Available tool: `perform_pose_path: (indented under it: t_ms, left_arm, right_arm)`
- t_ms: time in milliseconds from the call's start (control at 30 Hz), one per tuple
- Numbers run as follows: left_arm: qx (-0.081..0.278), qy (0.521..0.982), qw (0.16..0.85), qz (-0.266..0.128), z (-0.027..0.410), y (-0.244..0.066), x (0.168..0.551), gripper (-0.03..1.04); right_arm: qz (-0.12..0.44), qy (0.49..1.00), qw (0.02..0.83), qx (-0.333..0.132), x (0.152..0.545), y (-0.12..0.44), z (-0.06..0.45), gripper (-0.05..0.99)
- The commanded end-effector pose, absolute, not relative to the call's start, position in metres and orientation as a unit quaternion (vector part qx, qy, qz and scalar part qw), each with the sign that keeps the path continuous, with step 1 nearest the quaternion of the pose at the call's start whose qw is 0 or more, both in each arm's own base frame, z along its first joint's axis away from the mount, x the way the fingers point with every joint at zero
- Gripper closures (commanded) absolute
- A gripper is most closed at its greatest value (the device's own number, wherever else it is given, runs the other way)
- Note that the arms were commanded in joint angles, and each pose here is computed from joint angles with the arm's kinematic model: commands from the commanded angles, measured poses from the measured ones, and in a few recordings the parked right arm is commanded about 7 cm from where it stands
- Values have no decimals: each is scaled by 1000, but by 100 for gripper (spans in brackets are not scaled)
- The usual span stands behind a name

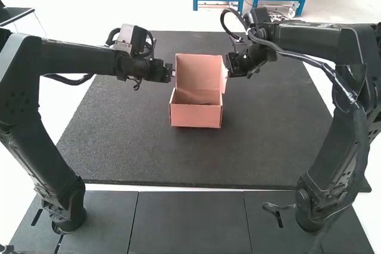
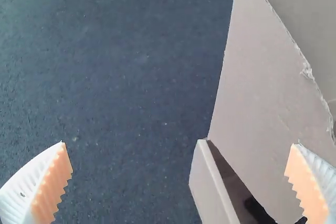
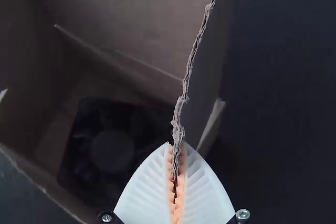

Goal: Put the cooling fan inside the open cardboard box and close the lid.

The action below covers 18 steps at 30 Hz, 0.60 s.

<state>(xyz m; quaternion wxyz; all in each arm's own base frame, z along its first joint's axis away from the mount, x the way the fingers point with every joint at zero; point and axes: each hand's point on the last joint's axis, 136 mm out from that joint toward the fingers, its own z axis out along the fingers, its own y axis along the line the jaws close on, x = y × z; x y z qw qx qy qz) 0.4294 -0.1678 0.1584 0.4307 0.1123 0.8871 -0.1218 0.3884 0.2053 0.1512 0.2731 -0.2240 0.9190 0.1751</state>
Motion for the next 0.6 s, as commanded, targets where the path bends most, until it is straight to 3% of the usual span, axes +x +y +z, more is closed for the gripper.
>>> perform_pose_path:
  t_ms: [0, 567]
  left_arm:
    - [121, 863, 472, -133, 203, -173, 431, 5]
    - [122, 866, 467, -129, 205, -169, 423, 5]
  right_arm:
    - [184, 914, 261, -250, 378, 219, 147, 91]
    - [190, 913, 252, -257, 364, 221, 153, 91]
